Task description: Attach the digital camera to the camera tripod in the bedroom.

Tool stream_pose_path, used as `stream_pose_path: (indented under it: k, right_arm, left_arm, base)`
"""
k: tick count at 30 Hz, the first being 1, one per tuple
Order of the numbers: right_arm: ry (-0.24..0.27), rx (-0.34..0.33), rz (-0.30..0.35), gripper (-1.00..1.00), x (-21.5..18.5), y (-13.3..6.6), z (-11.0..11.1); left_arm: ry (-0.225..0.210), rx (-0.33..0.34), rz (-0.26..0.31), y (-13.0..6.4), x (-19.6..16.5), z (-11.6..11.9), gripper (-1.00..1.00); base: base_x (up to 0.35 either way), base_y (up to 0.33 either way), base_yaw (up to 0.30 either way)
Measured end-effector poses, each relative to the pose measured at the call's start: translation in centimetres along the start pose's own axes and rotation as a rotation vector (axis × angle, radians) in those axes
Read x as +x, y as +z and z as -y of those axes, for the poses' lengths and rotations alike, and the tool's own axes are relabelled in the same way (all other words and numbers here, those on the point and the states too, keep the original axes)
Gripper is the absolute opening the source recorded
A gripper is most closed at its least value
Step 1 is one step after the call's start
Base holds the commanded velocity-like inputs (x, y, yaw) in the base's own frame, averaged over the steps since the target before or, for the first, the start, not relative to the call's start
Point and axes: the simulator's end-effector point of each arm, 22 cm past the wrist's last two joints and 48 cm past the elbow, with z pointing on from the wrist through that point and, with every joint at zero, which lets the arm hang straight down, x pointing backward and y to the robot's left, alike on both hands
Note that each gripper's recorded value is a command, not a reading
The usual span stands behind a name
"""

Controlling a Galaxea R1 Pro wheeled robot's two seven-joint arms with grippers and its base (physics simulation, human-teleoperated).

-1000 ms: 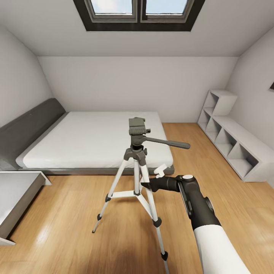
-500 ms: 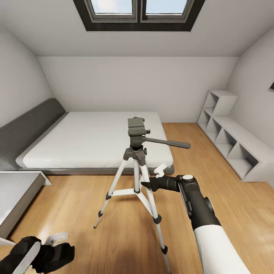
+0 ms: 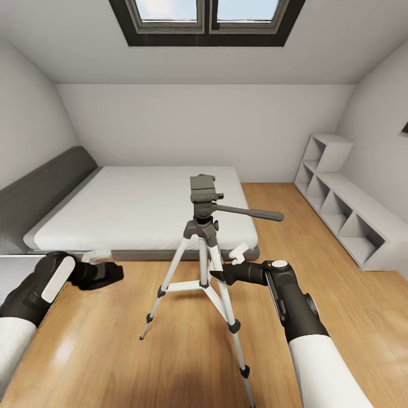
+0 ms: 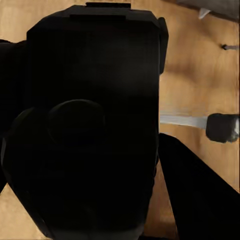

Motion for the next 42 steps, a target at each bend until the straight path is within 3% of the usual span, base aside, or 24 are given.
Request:
stream_pose_path:
  k: [4, 5, 6, 8, 10, 13, 14, 16, 18, 22, 27, 35, 42]
  right_arm:
    - [0.001, -0.002, 0.002, -1.0, 0.1, 0.1, 0.0]
    - [0.001, -0.002, 0.003, -1.0, 0.1, 0.1, 0.0]
    - [0.001, -0.003, 0.003, -1.0, 0.1, 0.1, -0.1]
    - [0.003, -0.002, 0.004, -1.0, 0.1, 0.1, 0.0]
    - [0.008, 0.002, 0.004, -1.0, 0.1, 0.1, 0.0]
    - [0.016, 0.008, 0.002, -1.0, 0.2, 0.1, 0.3]
    - [0.017, 0.008, 0.004, -1.0, 0.2, 0.1, 0.3]
    - [0.017, 0.009, 0.004, -1.0, 0.2, 0.1, 0.3]
    - [0.018, 0.008, 0.003, -1.0, 0.2, 0.1, 0.2]
    - [0.018, 0.009, 0.004, -1.0, 0.2, 0.1, 0.3]
    - [0.019, 0.009, 0.004, -1.0, 0.2, 0.1, 0.3]
    - [0.017, 0.009, 0.004, -1.0, 0.2, 0.1, 0.2]
    - [0.018, 0.01, 0.003, -1.0, 0.2, 0.2, 0.2]
  left_arm:
    - [-0.05, 0.044, 0.052, -1.8, -7.9, 3.1, -1.0]
    - [-0.05, 0.084, 0.108, -4.1, -13.0, 6.5, -1.0]
    - [-0.064, 0.147, 0.151, -6.2, -15.8, 9.0, -1.0]
    - [-0.052, 0.142, 0.161, -7.2, -17.9, 10.9, -1.0]
    - [-0.049, 0.158, 0.196, -9.7, -21.0, 13.4, -1.0]
    - [-0.018, 0.138, 0.247, -13.8, -25.4, 17.6, -1.0]
    - [-0.009, 0.163, 0.277, -16.4, -27.3, 20.2, -1.0]
    - [0.011, 0.165, 0.3, -18.6, -28.8, 22.3, -1.0]
    - [0.043, 0.214, 0.342, -23.3, -31.0, 27.2, -1.0]
    - [0.09, 0.243, 0.383, -26.9, -32.1, 31.1, -1.0]
    - [0.116, 0.276, 0.434, -30.0, -33.1, 33.4, -1.0]
    - [0.136, 0.35, 0.486, -32.9, -33.6, 36.0, -1.0]
    - [0.141, 0.373, 0.5, -33.7, -33.6, 36.7, -1.0]
  base:
    - [0.0, 0.0, 0.0]
    - [0.0, 0.0, 0.0]
    - [0.0, 0.0, 0.0]
    - [0.0, 0.0, 0.0]
    - [0.0, 0.0, 0.0]
    - [0.0, 0.0, 0.0]
    - [0.0, 0.0, 0.0]
    - [0.0, 0.0, 0.0]
    - [0.0, 0.0, 0.0]
    - [0.0, 0.0, 0.0]
    - [0.0, 0.0, 0.0]
    - [0.0, 0.0, 0.0]
    - [0.0, 0.0, 0.0]
